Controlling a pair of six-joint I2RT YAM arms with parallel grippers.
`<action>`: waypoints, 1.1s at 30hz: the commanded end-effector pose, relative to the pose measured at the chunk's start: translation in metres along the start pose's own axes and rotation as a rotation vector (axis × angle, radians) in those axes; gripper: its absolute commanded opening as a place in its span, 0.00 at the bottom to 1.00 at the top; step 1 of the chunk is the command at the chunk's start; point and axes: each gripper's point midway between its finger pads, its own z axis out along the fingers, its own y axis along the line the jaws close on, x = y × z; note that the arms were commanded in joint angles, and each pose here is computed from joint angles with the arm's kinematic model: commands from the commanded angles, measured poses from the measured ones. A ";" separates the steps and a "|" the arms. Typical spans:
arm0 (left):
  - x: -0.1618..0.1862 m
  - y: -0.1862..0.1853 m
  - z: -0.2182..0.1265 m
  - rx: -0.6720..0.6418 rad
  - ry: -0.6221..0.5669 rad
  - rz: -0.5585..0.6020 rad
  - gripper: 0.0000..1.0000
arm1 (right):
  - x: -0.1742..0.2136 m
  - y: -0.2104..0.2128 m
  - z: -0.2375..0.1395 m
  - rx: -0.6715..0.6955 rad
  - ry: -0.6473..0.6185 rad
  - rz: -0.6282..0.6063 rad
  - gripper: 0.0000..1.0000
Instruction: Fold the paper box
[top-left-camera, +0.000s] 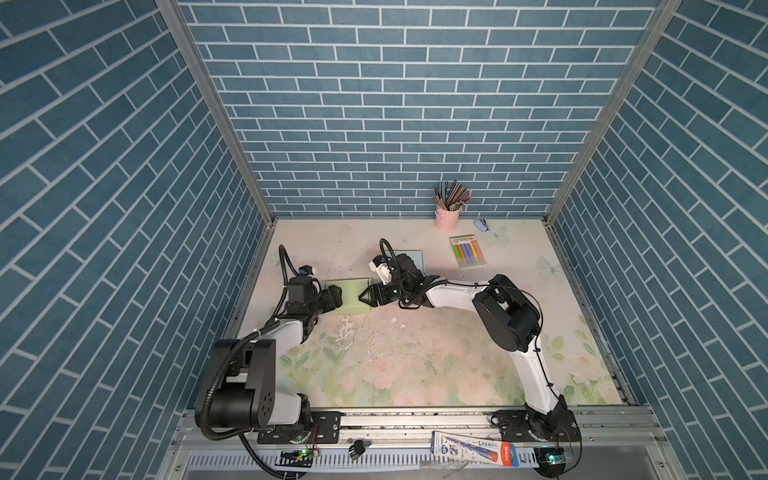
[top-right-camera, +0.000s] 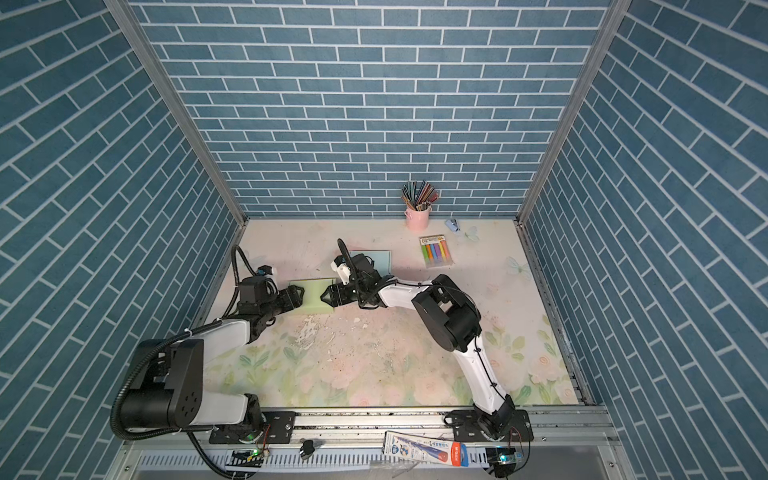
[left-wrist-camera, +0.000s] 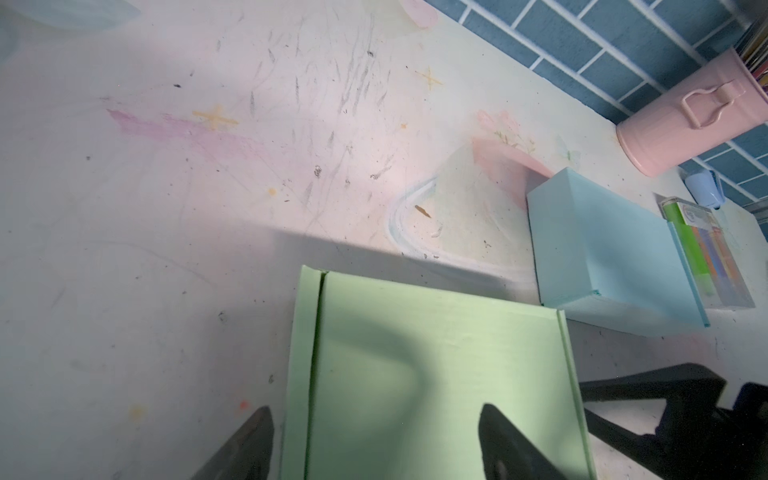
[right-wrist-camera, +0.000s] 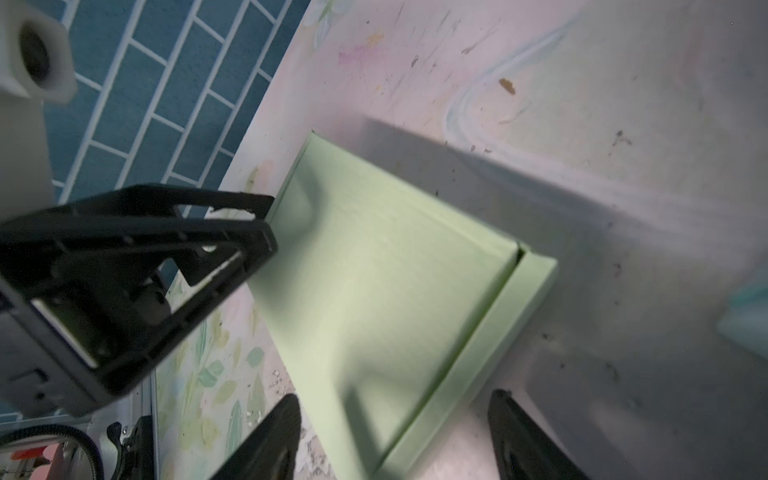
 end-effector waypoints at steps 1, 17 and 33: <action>-0.015 0.006 -0.014 -0.060 -0.057 0.012 0.86 | -0.035 0.029 -0.027 -0.047 -0.107 -0.038 0.75; 0.055 -0.063 -0.053 0.106 0.029 0.052 0.89 | -0.015 0.059 -0.121 0.007 -0.185 -0.135 0.76; 0.067 -0.065 -0.018 0.084 0.090 0.097 0.89 | 0.022 0.023 -0.209 0.207 -0.277 -0.151 0.76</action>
